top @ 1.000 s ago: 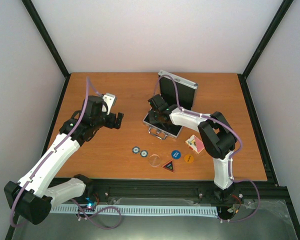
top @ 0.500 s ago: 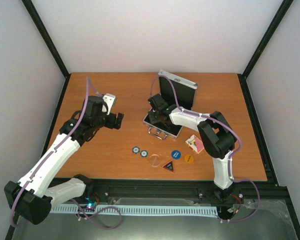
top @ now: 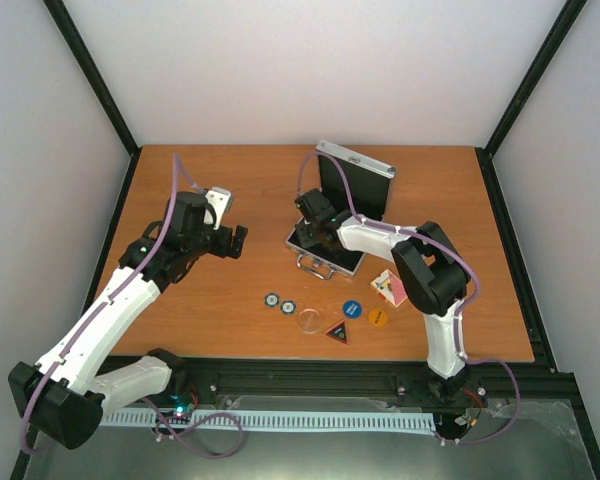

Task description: Pack up texas hold em set

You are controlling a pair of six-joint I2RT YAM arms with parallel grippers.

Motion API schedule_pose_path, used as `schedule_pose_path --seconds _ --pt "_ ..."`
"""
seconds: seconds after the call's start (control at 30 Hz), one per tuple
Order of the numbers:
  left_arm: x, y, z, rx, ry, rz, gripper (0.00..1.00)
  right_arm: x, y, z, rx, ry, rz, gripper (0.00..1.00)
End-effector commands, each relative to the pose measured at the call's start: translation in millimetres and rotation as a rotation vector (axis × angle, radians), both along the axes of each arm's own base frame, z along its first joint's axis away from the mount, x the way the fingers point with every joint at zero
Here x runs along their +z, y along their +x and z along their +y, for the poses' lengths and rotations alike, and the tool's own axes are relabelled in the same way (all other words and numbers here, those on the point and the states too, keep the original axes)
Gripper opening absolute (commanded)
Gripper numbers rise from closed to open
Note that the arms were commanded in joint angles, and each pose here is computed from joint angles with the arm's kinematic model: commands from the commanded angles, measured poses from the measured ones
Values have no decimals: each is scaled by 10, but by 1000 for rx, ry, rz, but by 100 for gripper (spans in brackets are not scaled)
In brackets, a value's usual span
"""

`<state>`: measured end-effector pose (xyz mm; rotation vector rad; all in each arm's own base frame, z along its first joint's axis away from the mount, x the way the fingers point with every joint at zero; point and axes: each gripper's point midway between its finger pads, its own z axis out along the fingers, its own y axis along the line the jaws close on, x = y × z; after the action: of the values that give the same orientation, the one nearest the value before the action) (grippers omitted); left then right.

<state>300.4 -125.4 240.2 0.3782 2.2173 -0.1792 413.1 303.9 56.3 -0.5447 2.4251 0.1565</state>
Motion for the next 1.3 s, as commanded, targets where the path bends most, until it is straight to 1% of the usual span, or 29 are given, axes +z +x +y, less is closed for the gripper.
schedule_pose_path --seconds 0.0,0.07,0.13,0.17,0.27,0.33,0.47,0.53,0.6,0.7,0.83,1.03,1.27 --pt "88 36 -26 7 -36 -24 100 149 -81 18 -32 60 1 31" --pt "88 33 -32 3 -39 -23 100 215 -115 -8 -59 86 3 44" --pt "85 29 -32 3 -39 -22 100 266 -141 -26 -80 99 10 50" --pt "85 27 -32 2 -39 -21 100 285 -144 -35 -94 106 17 50" --pt "73 26 -35 -1 -37 -19 100 336 -173 -15 -146 155 58 48" --pt "66 21 -41 -4 -39 -15 100 338 -188 33 -195 197 108 42" --pt "86 14 -66 -18 -45 -16 100 413 -187 135 -316 328 186 36" --pt "100 6 -70 -26 -42 -18 100 472 -178 186 -363 401 205 36" --pt "103 -3 -71 -31 -39 -17 100 513 -163 162 -423 432 206 37" --pt "109 -26 -66 -38 -37 -20 100 503 -155 48 -498 418 194 38" --pt "109 -48 -50 -39 -33 -27 100 444 -208 -25 -533 411 204 38" --pt "107 -63 -46 -42 -33 -29 100 249 -241 15 -530 400 248 38" --pt "116 -90 -17 -37 -25 -30 100 92 -220 13 -557 387 264 38"
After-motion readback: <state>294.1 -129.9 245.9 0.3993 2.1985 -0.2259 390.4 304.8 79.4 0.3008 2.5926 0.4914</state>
